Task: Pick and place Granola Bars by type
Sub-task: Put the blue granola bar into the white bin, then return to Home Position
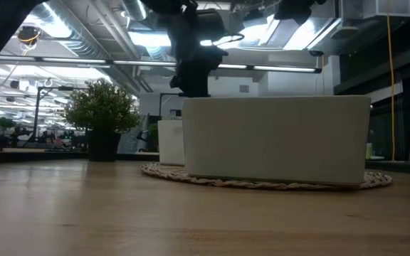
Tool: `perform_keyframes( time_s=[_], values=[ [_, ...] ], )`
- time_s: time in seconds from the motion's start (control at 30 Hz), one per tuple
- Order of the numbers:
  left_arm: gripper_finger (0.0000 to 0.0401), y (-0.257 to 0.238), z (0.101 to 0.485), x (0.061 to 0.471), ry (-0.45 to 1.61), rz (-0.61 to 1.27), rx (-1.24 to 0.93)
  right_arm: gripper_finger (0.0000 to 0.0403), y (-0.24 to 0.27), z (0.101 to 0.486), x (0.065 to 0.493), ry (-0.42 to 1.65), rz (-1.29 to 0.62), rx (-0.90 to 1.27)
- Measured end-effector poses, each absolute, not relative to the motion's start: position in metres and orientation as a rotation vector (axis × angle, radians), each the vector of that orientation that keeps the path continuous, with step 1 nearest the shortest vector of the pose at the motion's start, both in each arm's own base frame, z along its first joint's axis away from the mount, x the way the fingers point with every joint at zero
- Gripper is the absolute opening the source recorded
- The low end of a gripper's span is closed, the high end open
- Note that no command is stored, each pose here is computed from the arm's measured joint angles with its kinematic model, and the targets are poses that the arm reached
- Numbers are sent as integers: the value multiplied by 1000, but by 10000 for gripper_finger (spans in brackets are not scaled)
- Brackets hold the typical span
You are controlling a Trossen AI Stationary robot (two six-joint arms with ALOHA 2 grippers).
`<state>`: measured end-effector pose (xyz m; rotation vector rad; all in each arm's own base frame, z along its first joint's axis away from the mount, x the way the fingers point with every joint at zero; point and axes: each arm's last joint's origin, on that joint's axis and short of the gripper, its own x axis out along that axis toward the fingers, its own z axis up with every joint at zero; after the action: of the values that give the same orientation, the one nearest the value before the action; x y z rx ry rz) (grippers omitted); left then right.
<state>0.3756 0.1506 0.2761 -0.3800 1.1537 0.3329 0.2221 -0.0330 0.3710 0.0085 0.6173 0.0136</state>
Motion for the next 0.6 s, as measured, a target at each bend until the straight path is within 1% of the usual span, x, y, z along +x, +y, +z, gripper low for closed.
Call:
perform_keyframes(
  time_s=[0.1,0.2,0.33,0.43,0.53,0.6],
  values=[
    [180,144,287,369,1147,284,-419,160,-25,375,218,591,60,-23],
    [196,125,317,357,1083,227,-384,160,-15,383,206,531,94,-42],
    [199,89,373,327,934,157,-291,160,-3,382,166,380,127,-26],
    [195,66,411,296,809,137,-235,160,2,369,131,235,95,23],
    [195,42,442,262,702,132,-184,160,3,352,99,104,41,71],
    [196,29,454,235,687,173,-164,160,3,343,83,42,21,74]
  ],
)
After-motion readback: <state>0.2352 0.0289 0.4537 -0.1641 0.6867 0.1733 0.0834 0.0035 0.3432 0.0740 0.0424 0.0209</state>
